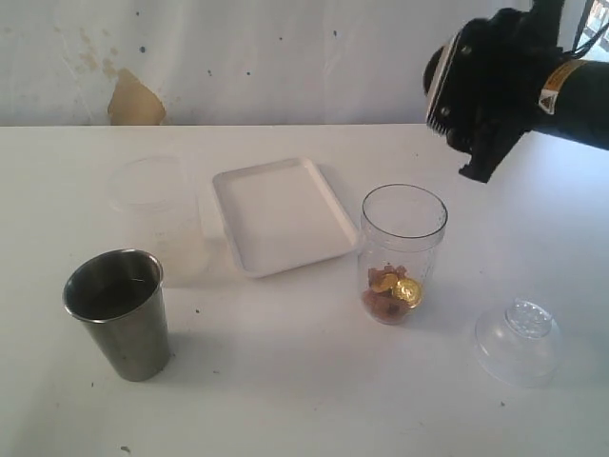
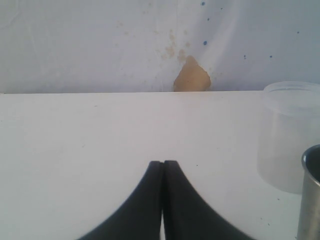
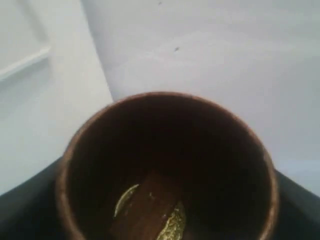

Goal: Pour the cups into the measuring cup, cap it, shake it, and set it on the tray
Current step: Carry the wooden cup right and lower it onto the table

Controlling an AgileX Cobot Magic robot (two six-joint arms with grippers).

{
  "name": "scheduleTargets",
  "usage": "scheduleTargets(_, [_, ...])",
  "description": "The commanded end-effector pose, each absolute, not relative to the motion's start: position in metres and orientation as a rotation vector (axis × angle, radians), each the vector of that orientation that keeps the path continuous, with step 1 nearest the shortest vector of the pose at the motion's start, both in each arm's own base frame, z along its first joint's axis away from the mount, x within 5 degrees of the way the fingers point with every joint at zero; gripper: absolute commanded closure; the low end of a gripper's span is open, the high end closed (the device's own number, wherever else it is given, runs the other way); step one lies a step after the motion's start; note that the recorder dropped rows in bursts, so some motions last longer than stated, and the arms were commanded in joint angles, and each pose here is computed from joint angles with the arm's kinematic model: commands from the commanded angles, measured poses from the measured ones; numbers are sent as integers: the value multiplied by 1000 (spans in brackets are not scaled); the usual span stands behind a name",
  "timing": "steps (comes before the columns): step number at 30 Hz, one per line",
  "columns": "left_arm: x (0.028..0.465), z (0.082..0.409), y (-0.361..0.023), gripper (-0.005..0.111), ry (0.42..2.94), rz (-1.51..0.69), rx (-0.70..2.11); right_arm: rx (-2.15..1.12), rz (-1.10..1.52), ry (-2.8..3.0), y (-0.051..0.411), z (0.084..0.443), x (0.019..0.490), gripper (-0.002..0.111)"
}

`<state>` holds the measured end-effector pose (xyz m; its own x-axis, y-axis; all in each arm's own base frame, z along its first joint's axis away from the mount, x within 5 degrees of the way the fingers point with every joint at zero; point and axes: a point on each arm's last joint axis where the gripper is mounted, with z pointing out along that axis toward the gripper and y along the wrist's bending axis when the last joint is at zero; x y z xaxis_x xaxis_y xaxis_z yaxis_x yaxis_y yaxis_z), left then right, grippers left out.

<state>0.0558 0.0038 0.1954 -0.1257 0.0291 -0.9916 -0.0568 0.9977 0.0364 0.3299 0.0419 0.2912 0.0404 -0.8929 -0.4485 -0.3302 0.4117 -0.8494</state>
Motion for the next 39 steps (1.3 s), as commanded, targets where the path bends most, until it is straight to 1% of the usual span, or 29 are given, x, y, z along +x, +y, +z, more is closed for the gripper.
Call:
scheduleTargets(1, [56, 195, 4, 106, 1686, 74, -17, -775, -376, 1455, 31, 315, 332, 108])
scheduleTargets(3, [56, 195, 4, 106, 1686, 74, -17, -734, -214, 1390, 32, 320, 331, 108])
scheduleTargets(4, [56, 195, 4, 106, 1686, 74, -17, -699, -33, 1350, 34, 323, 328, 108])
scheduleTargets(6, [56, 195, 4, 106, 1686, 74, -17, -577, 158, 1372, 30, 323, 330, 108])
scheduleTargets(8, [56, 195, 4, 106, 1686, 74, -17, -550, 242, 1385, 27, 320, 330, 108])
scheduleTargets(10, [56, 195, 4, 106, 1686, 74, -17, -653, 245, 1349, 24, 318, 327, 108])
scheduleTargets(13, [56, 195, 4, 106, 1686, 74, -17, -680, 262, 1379, 17, 314, 325, 108])
scheduleTargets(16, [56, 195, 4, 106, 1686, 74, -17, -630, 194, 1470, -2, 309, 327, 108])
scheduleTargets(22, [56, 195, 4, 106, 1686, 74, -17, -510, 11, 1730, -39, 283, 332, 108])
scheduleTargets(24, [56, 195, 4, 106, 1686, 74, -17, -465, 27, 1784, -47, 268, 334, 108])
scheduleTargets(26, [56, 195, 4, 106, 1686, 74, -17, -398, 99, 1839, -53, 250, 339, 108])
scheduleTargets(30, [56, 195, 4, 106, 1686, 74, -17, -415, 233, 1882, -54, 212, 349, 108])
scheduleTargets(34, [56, 195, 4, 106, 1686, 74, -17, -429, 211, 1983, -60, 173, 357, 108])
scheduleTargets(39, [56, 195, 4, 106, 1686, 74, -17, -387, 207, 2037, -65, 143, 364, 108])
